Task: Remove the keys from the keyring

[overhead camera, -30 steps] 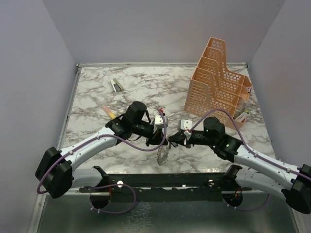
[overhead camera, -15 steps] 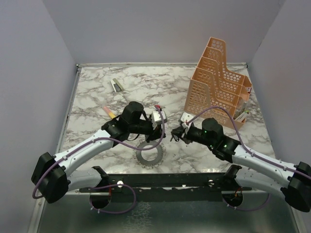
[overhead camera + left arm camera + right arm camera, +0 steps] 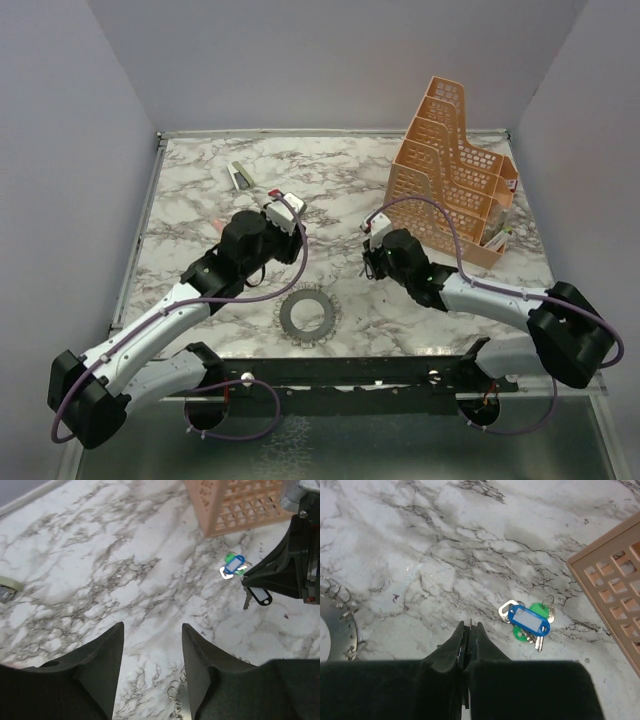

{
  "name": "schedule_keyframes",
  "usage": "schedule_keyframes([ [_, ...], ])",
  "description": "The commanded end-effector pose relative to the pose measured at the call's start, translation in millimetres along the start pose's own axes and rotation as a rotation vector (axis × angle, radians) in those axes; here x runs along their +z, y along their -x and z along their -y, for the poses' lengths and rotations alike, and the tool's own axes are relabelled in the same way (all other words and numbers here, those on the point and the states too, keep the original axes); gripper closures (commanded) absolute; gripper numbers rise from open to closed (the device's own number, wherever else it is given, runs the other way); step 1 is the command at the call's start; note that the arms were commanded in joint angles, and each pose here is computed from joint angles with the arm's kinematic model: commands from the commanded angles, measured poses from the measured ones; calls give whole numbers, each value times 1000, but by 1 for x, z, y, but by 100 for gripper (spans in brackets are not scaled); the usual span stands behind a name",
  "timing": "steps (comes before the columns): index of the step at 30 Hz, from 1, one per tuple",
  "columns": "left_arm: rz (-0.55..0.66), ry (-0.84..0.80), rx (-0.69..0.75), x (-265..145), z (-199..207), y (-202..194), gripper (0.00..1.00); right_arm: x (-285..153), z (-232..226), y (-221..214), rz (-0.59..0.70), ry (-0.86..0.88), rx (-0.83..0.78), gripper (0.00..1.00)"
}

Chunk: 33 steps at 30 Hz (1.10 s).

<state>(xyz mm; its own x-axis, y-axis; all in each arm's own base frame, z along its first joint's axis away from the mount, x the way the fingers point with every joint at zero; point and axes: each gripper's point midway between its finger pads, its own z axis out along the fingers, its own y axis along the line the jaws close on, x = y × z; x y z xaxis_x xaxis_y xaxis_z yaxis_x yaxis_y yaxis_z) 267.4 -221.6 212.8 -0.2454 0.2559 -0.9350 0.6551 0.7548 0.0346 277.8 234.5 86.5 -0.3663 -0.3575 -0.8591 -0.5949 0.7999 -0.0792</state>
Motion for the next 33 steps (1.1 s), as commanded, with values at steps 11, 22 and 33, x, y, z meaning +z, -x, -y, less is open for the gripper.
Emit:
schedule_keyframes([
  [11, 223, 524, -155, -77, -93, 39, 30, 56, 26, 11, 8, -147, 224, 79],
  [22, 334, 673, -221, -121, -117, 46, 20, 12, 47, 48, 106, -229, 248, 41],
  [33, 476, 687, -292, -170, -116, 48, 13, -127, 100, 111, 351, -431, 293, 0],
])
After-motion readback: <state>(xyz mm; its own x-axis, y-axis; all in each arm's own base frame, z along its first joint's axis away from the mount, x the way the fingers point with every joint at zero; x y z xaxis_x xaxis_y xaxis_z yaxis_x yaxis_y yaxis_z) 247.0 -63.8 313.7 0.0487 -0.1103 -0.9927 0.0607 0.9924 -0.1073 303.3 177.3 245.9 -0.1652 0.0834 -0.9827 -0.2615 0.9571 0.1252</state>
